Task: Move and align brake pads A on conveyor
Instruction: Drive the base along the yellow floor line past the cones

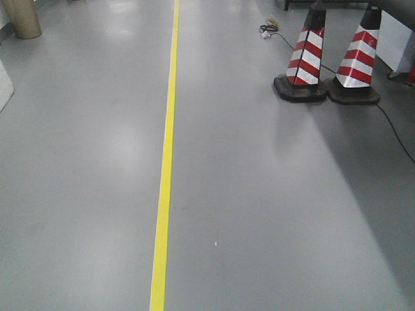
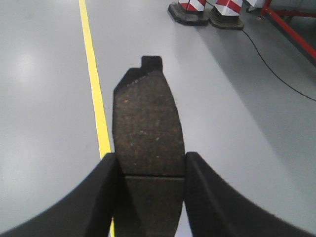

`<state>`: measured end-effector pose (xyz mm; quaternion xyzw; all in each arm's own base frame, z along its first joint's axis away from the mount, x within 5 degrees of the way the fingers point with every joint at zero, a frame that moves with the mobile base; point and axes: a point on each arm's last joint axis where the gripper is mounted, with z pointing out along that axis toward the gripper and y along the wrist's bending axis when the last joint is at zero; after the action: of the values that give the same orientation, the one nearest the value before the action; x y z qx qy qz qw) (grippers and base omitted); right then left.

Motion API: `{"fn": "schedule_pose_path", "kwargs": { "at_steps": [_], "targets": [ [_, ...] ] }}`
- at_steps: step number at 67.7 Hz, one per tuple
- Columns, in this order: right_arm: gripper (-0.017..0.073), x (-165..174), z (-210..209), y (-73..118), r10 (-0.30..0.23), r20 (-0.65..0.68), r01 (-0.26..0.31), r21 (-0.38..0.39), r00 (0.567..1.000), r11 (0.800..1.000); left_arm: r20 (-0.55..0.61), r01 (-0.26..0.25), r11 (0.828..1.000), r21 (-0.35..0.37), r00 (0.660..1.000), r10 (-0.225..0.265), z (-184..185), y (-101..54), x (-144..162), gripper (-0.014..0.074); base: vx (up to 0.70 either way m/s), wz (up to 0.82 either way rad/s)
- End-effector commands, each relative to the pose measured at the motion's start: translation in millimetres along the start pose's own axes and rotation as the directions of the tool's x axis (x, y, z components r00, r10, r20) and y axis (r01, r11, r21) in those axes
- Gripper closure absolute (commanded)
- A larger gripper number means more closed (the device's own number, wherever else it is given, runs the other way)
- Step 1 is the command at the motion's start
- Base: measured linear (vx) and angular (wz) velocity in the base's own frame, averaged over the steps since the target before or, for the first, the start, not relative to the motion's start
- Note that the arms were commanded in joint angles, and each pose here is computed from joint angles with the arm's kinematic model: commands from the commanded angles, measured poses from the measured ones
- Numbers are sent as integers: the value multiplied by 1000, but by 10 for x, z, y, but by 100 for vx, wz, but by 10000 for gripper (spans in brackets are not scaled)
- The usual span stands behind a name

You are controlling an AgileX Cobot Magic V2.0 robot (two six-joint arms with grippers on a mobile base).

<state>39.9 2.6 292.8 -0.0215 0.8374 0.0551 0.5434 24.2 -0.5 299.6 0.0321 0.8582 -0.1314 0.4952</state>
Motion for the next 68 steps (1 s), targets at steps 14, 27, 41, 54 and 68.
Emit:
{"fn": "schedule_pose_path", "kwargs": {
  "at_steps": [14, 27, 41, 54, 68],
  "targets": [
    [564, -160, -42, 10, -15, 112, 15, -2, 994, 1000, 94, -5, 999, 32, 996, 2, -35, -39, -140, 600, 74, 6],
    [564, -160, -42, 10, -15, 112, 15, -2, 994, 1000, 95, -5, 999, 32, 995, 2, -35, -39, -141, 600, 74, 9],
    [564, -161, -42, 10, -15, 113, 15, -2, 993, 1000, 94, -5, 999, 32, 996, 2, -35, -39, -140, 600, 74, 4],
    [564, -160, -41, 10, -15, 112, 15, -2, 994, 1000, 94, -5, 999, 32, 996, 2, -35, -39, -140, 600, 75, -1],
    [564, -161, -42, 9, -16, 113, 16, -2, 993, 1000, 94, -4, 999, 32, 996, 1, -35, -39, -140, 600, 74, -7]
  ]
}}
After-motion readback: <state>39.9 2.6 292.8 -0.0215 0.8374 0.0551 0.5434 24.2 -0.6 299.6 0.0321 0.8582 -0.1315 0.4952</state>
